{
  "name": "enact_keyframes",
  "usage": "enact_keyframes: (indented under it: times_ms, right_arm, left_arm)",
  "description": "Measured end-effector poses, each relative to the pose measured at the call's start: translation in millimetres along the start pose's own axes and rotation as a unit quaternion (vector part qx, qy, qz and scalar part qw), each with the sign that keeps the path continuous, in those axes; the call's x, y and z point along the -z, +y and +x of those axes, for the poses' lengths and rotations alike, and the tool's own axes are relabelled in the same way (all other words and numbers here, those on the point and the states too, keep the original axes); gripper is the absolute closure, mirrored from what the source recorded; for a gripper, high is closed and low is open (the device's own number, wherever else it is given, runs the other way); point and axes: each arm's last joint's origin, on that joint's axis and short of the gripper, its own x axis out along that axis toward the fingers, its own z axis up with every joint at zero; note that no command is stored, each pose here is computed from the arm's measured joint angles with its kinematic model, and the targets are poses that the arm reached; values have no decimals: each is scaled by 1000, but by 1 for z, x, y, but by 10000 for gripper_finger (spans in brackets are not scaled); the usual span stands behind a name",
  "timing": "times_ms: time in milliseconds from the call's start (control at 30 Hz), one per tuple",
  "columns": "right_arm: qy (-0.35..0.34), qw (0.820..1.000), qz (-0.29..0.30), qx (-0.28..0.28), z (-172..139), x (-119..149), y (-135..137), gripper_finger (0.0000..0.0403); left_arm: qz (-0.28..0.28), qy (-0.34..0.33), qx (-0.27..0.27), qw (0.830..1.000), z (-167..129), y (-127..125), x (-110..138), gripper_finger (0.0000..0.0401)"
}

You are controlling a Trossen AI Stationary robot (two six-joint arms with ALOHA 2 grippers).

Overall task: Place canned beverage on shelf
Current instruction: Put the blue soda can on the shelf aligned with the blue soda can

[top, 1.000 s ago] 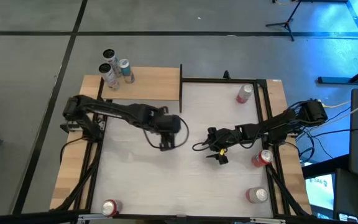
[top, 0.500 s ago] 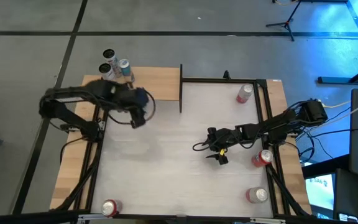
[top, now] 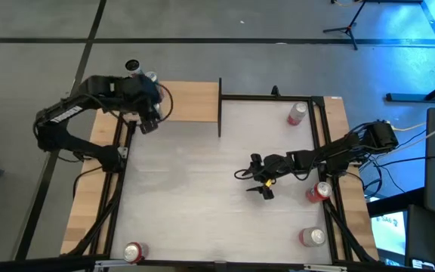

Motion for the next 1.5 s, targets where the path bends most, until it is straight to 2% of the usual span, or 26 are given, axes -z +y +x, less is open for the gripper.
enact_keyframes:
  times_ms: [267, 667, 833, 1033, 1500]
  right_arm:
    - [-23, 1000, 15, -2, 0, -5, 0, 110]
    - [-24, 999, 20, -12, 0, -4, 1, 110]
    - [-24, 1000, 8, -12, 0, -5, 1, 110]
    - [-25, 1000, 7, -11, 0, -5, 1, 110]
    - [-24, 1000, 7, -11, 0, -5, 0, 110]
  left_arm:
    - [14, 17, 12, 1000, 18, 30, 4, 191]
    - [-36, 31, 46, 998, 47, 64, 18, 191]
    - [-48, 28, 46, 997, 51, 69, 21, 188]
    - [-55, 33, 44, 997, 55, 71, 23, 156]
    - [-41, 21, 18, 999, 58, 74, 20, 127]
